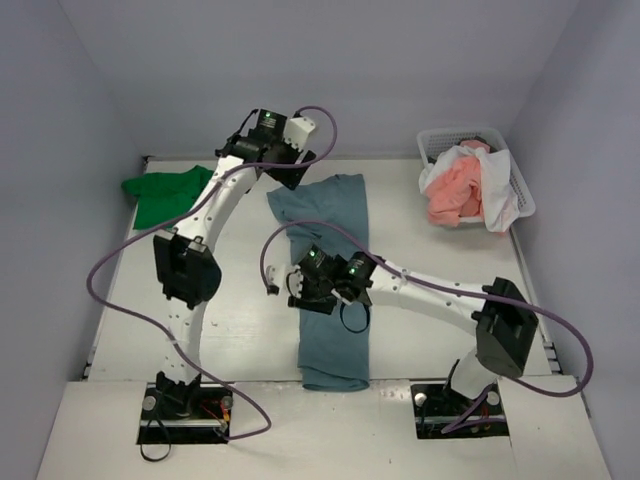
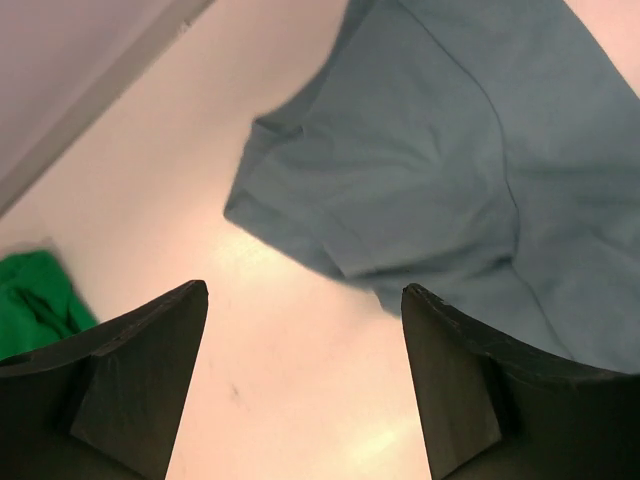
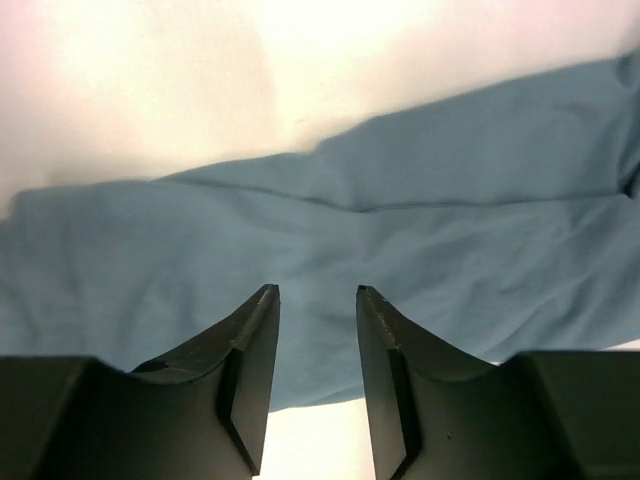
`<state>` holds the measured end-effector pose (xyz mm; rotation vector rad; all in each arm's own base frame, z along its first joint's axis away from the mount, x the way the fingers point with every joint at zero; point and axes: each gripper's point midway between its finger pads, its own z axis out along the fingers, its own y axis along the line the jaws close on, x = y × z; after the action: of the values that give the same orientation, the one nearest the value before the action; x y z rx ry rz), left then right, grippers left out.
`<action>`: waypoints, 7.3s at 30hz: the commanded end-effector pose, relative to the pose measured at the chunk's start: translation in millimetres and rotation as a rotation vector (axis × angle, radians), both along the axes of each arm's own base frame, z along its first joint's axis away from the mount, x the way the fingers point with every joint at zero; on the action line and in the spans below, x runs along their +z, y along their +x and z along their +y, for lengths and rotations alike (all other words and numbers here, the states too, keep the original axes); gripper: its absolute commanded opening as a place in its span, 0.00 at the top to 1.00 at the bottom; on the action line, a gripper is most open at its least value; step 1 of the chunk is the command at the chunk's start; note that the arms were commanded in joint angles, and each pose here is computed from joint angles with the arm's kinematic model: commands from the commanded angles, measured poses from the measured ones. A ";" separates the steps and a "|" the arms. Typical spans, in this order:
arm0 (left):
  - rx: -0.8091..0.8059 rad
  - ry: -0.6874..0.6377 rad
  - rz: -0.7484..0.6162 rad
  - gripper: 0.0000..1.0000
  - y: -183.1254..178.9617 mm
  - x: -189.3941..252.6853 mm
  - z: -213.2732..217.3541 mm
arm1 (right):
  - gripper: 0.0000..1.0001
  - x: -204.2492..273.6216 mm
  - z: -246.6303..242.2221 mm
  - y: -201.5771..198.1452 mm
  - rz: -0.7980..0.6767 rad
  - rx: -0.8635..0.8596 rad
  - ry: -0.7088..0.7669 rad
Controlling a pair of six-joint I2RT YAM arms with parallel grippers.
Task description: Fold and stack the t-shirts
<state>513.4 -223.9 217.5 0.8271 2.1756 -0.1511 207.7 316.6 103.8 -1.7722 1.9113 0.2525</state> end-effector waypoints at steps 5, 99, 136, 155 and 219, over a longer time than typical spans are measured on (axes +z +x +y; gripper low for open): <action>-0.013 -0.056 -0.061 0.27 -78.9 69.1 29.5 | 0.59 10.1 -17.8 -45.3 -0.083 0.139 -0.028; 0.040 0.016 -0.120 0.27 -105.7 61.7 89.8 | 0.24 -37.7 -20.1 -126.1 0.105 0.409 -0.046; 0.038 -0.045 -0.063 0.27 -109.7 36.2 100.4 | 0.38 -101.1 -22.9 -165.8 0.251 0.451 -0.235; 0.044 -0.062 -0.041 0.27 -105.0 24.5 106.1 | 1.00 -83.5 -15.5 -143.2 0.152 0.442 -0.197; 0.071 -0.096 -0.022 0.27 -90.0 8.0 111.4 | 1.00 -4.2 3.0 196.0 -0.094 0.177 0.089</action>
<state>408.9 -109.6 199.3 0.7182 2.2510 -0.2027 379.4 315.6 66.8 -1.9162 1.7312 0.3608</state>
